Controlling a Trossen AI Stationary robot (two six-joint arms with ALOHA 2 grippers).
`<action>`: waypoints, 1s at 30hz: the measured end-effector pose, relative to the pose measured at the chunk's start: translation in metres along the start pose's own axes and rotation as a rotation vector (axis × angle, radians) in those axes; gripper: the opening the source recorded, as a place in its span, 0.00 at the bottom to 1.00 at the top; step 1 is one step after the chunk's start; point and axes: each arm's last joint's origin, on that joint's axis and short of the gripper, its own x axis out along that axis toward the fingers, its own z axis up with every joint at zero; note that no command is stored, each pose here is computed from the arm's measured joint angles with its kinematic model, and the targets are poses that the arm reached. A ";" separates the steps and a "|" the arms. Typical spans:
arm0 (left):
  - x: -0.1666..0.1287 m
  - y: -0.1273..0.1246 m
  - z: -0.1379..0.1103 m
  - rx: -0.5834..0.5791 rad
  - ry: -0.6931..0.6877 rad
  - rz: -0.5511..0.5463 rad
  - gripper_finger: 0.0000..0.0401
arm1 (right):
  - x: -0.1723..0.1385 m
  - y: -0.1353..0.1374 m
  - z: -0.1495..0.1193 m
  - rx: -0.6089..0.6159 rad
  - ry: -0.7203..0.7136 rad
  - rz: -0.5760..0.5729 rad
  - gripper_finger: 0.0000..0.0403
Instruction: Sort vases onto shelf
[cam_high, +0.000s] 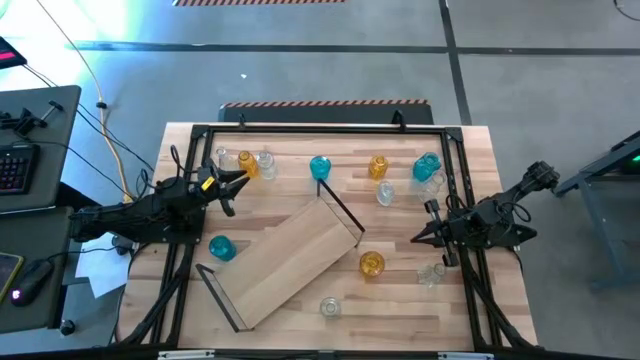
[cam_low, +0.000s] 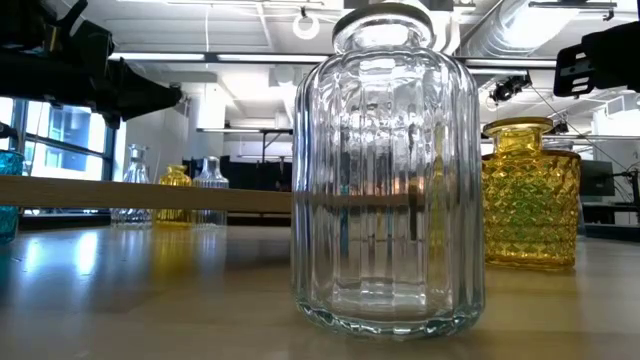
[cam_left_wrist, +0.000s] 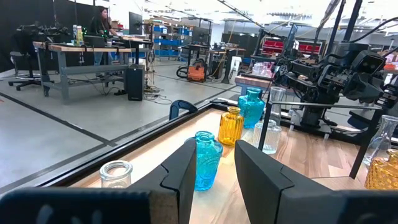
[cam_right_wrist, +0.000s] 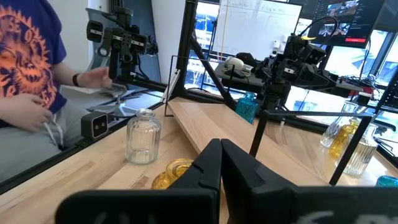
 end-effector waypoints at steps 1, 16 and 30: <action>0.000 0.000 0.000 0.000 0.000 0.000 0.25 | 0.000 0.000 0.000 0.000 0.000 0.000 0.00; 0.000 0.000 0.000 0.000 0.000 0.000 0.25 | 0.000 0.000 0.000 0.000 0.000 0.000 0.00; 0.000 0.000 0.000 -0.001 -0.004 0.000 0.25 | 0.000 0.000 0.000 0.000 0.000 0.000 0.00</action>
